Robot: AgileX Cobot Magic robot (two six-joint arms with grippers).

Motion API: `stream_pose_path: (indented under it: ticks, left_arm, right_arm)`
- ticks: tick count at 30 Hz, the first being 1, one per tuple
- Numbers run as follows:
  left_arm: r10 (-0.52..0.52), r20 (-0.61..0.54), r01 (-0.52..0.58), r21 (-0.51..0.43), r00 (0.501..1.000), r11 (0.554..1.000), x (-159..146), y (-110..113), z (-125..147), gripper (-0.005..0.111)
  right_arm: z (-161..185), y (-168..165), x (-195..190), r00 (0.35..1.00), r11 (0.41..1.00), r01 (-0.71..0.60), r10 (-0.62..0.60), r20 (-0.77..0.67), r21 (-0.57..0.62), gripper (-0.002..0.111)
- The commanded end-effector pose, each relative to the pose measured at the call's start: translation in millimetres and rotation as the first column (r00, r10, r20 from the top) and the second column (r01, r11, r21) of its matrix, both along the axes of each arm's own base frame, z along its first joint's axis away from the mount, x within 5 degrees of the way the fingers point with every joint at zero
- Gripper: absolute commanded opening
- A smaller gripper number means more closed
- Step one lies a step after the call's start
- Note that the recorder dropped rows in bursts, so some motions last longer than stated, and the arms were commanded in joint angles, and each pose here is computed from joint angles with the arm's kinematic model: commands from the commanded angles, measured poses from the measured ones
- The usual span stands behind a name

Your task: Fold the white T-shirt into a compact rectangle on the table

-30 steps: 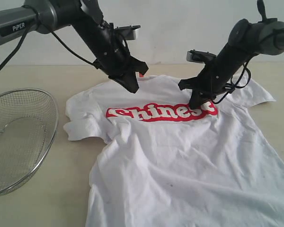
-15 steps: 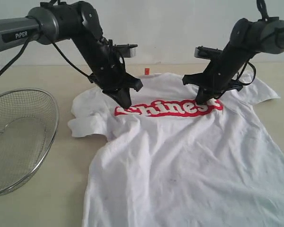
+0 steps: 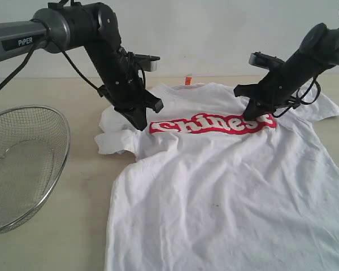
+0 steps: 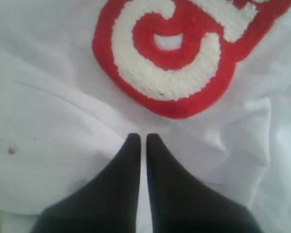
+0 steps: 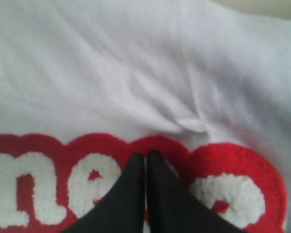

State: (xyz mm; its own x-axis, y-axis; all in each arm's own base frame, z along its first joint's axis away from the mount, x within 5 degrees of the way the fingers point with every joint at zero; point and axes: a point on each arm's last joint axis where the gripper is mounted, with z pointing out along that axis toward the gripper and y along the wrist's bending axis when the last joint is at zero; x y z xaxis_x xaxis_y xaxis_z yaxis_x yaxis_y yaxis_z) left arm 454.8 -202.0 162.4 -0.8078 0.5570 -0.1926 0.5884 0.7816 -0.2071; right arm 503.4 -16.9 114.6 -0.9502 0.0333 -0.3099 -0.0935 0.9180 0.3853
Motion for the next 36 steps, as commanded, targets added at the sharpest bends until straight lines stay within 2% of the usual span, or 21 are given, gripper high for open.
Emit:
stream_pose_path:
  ticks: [1,6,11,17,25,36]
  left_arm:
    - [0.088,0.045,-0.089,0.007,0.995,0.996,10,9,-4,0.005]
    - [0.14,0.012,-0.14,0.007,0.99,0.99,18,19,-31,0.005]
    - [0.182,0.011,-0.182,-0.003,0.983,0.983,25,27,-49,0.005]
    - [0.188,0.024,-0.187,-0.007,0.982,0.982,27,28,-50,0.005]
    - [0.168,0.046,-0.172,0.1,0.985,0.98,31,50,-52,0.005]
    - [0.182,0.089,-0.192,0.13,0.979,0.973,39,72,-52,0.005]
  right_arm:
    - [0,21,-8,0.99,0.988,-0.138,0.141,-0.023,0.074,0.0]
    - [31,47,-6,0.982,0.978,-0.181,0.173,0.077,0.105,0.0]
    - [50,50,-6,0.978,0.978,-0.183,0.17,0.119,0.104,0.0]
    - [56,51,-11,0.975,0.971,-0.21,0.198,0.105,0.118,0.0]
    - [56,51,-11,0.974,0.97,-0.214,0.203,0.105,0.117,0.0]
    - [56,52,-12,0.972,0.966,-0.227,0.216,0.095,0.122,0.0]
